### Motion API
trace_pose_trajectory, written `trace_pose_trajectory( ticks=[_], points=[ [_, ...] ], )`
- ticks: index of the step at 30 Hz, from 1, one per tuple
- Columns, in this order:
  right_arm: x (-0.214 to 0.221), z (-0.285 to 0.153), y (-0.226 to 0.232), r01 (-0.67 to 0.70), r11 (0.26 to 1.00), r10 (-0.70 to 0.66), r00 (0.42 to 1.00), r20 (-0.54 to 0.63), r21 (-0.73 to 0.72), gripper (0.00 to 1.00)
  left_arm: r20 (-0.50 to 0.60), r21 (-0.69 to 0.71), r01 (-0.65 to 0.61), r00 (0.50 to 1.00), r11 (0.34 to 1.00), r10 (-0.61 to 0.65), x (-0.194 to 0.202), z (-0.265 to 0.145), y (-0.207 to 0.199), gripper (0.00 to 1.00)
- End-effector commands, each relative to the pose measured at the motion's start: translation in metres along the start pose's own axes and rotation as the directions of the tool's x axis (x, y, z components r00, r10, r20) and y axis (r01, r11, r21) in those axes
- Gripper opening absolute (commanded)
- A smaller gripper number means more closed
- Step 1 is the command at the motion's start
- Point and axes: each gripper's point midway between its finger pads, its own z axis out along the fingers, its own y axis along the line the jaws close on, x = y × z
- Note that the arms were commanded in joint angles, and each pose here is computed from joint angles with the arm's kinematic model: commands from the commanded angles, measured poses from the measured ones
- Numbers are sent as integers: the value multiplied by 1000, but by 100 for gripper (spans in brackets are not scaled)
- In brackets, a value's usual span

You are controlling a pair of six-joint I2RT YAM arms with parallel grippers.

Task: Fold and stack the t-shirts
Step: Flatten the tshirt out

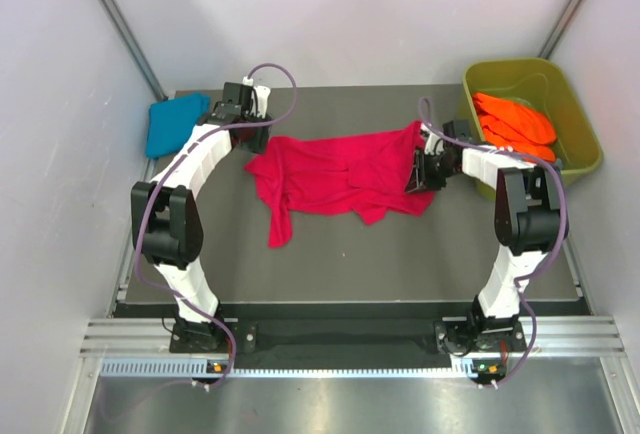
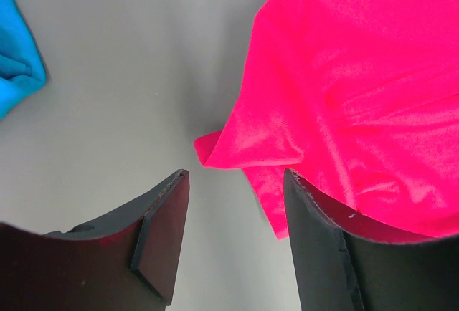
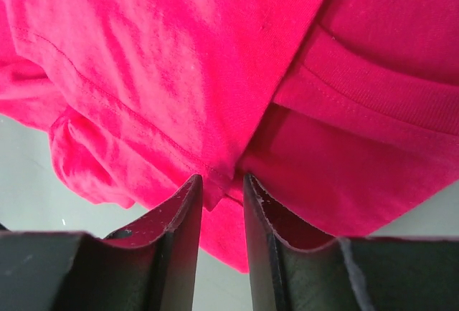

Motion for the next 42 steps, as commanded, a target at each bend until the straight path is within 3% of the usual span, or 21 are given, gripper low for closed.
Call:
trace_pose_trajectory(
  ticks=[1,8,10,17,21,28,34,38,42],
  points=[
    [-18,0,12,43,999,-42,998,42,-24,30,56,-17,1,998,1000,0,-17,-8,4,60],
    [-10,-1,17,31,999,-29,999,30,-41,29,68,-20,2,998,1000,-1,-23,-7,5,60],
    [-9,0,24,32,997,-30,999,28,-73,19,66,-23,1,998,1000,1,-22,-6,6,60],
    [-21,-4,37,53,993,-48,998,51,-102,0,65,-32,-3,998,999,5,-21,-7,7,60],
    [-41,-21,47,67,992,-56,992,112,-102,0,54,-75,1,999,997,3,-14,-8,17,60],
    [-94,-60,83,123,980,-76,957,278,-156,0,-21,-88,122,992,989,-124,23,-4,33,66],
    [-142,-83,94,177,973,-109,917,385,-146,0,-113,57,217,971,974,-210,57,-2,1,65],
    [-150,-78,92,174,975,-106,915,389,-142,0,-171,166,261,957,951,-234,71,-11,-24,55],
    [-151,-75,91,162,975,-93,918,386,-150,0,-256,227,409,901,884,-351,94,-13,-36,54]
  ],
)
